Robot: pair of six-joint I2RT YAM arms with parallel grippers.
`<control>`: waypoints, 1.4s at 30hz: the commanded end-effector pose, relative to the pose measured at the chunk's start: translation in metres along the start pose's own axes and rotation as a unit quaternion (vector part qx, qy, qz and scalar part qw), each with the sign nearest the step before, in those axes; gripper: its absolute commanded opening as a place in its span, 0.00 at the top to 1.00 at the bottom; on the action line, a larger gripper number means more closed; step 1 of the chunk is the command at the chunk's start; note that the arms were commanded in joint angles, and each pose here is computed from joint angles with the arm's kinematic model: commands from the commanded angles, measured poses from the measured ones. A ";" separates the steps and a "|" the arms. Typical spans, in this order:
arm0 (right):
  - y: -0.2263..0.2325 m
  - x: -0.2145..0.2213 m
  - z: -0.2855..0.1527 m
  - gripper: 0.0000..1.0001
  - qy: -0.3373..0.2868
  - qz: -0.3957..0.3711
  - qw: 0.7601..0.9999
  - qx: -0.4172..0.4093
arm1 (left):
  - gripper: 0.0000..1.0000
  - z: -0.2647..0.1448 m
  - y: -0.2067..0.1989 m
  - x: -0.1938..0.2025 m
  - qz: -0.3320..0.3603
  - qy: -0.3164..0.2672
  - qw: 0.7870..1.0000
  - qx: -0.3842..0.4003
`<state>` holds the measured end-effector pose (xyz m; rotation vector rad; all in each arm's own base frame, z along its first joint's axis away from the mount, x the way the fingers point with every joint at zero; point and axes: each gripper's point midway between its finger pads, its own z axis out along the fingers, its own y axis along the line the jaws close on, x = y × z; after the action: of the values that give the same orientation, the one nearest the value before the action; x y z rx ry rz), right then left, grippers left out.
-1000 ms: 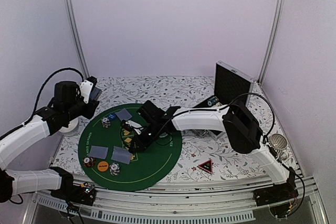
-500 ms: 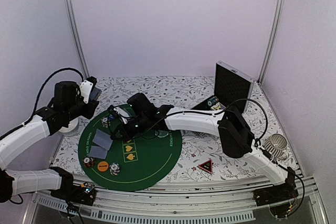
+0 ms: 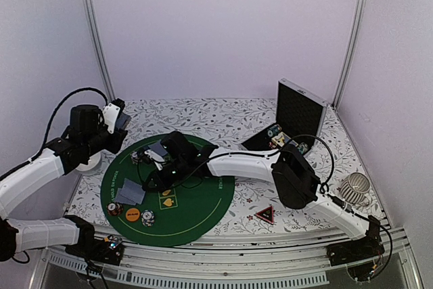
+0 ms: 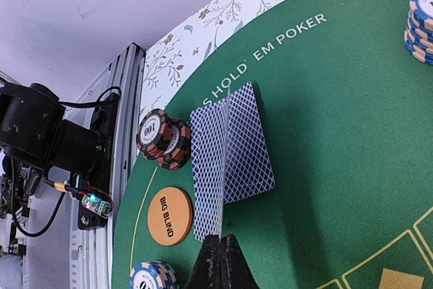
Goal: Distribute texas hold em gaming equipment
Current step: Distribute the poker card in the big blind area.
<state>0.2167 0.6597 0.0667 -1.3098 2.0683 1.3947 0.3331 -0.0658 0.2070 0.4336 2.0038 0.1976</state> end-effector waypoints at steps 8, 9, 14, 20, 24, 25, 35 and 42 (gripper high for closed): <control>0.001 0.012 0.010 0.98 0.016 -0.020 1.000 -0.001 | 0.51 -0.001 0.004 -0.003 -0.003 -0.006 1.000 -0.007; 0.001 0.013 0.010 0.98 0.017 -0.020 1.000 0.000 | 0.51 -0.001 0.004 -0.004 -0.003 -0.007 1.000 -0.006; 0.000 0.016 0.012 0.98 0.022 -0.025 0.999 0.001 | 0.51 -0.001 0.004 -0.004 -0.003 -0.008 1.000 -0.005; 0.002 0.019 0.012 0.89 0.028 -0.030 0.999 -0.003 | 0.51 -0.002 0.004 -0.004 -0.003 -0.009 1.000 -0.006; 0.004 0.009 0.004 0.59 0.021 -0.041 0.999 0.012 | 0.51 -0.002 0.005 -0.005 -0.003 -0.010 1.000 -0.007; 0.004 0.003 0.000 0.54 0.014 -0.046 0.999 0.023 | 0.51 -0.002 0.005 -0.004 -0.003 -0.009 1.000 -0.008; 0.044 -0.091 -0.133 0.04 -0.082 -0.102 0.986 0.108 | 0.51 -0.009 0.001 -0.016 0.002 -0.031 0.999 0.008; 0.069 -0.117 -0.236 0.01 -0.138 -0.077 0.981 0.110 | 0.51 -0.040 -0.060 -0.042 0.083 -0.090 0.985 0.120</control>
<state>0.2639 0.5532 0.2446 -1.1774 1.8951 1.1321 0.3217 -0.0913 0.2212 0.5459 1.9321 0.1179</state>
